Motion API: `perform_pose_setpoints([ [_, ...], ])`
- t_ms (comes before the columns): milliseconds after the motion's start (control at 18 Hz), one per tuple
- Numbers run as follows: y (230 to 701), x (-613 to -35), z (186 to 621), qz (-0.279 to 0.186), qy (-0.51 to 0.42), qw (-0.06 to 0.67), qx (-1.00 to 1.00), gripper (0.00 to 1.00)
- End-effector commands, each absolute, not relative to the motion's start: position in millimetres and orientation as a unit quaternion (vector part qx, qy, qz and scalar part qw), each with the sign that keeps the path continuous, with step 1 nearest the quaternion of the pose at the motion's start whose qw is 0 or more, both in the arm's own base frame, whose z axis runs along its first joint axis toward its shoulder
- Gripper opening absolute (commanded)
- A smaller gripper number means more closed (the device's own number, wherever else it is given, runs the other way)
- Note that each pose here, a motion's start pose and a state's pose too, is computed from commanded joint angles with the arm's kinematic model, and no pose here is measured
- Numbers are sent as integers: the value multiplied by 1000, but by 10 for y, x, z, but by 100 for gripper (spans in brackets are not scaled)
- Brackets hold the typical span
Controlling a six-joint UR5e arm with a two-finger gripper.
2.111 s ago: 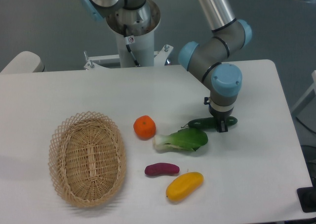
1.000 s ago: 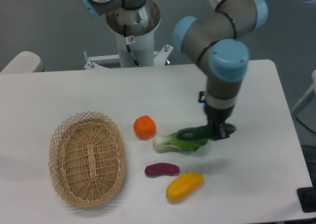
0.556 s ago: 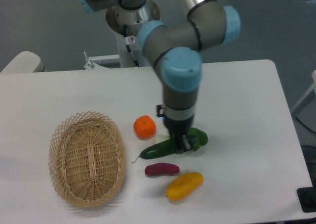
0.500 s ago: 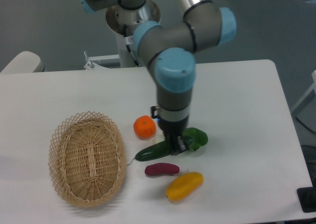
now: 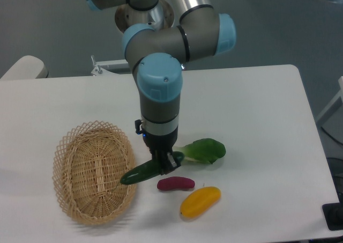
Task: Pick up the cucumber from the table
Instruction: 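Carry the cucumber toward the wicker basket, past the bok choy, then hold the cucumber above the table beside the basket rim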
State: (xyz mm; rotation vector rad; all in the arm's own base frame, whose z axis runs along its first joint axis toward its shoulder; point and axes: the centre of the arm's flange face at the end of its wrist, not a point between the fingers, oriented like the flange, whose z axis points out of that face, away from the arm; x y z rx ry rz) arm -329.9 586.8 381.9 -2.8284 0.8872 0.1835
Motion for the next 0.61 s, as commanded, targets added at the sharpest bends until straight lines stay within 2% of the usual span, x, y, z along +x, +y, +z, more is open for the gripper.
perform_pose_setpoints([
  [611,5768,-3440,3893,68,290,87,-951,31],
])
